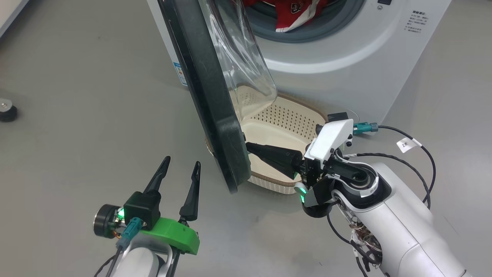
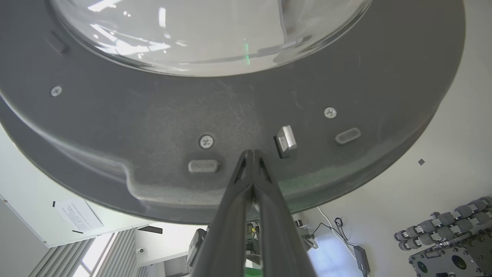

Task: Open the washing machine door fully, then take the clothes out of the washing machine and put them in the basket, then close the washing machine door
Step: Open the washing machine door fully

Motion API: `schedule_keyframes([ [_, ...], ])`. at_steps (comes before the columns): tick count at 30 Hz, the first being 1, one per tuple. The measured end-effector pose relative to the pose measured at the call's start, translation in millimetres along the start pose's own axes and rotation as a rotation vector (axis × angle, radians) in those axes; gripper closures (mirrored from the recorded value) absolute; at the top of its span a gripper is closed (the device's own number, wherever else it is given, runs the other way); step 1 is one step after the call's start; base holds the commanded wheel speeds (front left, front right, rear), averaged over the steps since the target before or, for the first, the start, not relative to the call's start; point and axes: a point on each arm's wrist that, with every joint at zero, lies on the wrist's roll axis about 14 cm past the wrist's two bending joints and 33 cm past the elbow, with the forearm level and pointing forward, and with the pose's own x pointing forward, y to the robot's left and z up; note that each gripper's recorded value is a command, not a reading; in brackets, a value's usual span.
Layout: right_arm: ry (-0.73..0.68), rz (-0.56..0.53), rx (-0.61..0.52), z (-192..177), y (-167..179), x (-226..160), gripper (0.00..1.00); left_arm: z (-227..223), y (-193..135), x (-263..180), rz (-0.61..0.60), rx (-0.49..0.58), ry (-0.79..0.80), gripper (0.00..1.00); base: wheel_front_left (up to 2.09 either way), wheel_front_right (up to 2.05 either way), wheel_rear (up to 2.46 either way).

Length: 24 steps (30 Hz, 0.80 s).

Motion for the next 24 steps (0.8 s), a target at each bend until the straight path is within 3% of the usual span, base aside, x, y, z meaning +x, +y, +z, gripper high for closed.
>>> schedule_keyframes([
  [7,-0.066,0.004,-0.048,3.6,4.1,-1.6,1.00,3.9,8.2,-4.0,0.030,-0.001,-0.013,0.00,0.00,0.00,0.00],
  [10,-0.117,-0.077,-0.250,11.6,-6.6,-11.1,1.00,1.9,7.1,-7.7,0.028,-0.006,-0.009,0.00,0.00,0.00,0.00],
  [15,-0.253,-0.106,-0.413,36.2,-1.8,-35.9,1.00,5.0,5.3,-11.2,0.021,-0.011,-0.022,0.00,0.00,0.00,0.00],
  [19,-0.305,-0.198,-0.654,44.7,-7.3,-58.3,1.00,8.5,5.2,-12.4,0.019,-0.014,-0.036,0.00,0.00,0.00,0.00],
  [24,-0.413,-0.247,-0.801,56.1,-3.1,-86.0,1.00,8.3,2.7,-15.4,0.008,-0.016,-0.039,0.00,0.00,0.00,0.00],
])
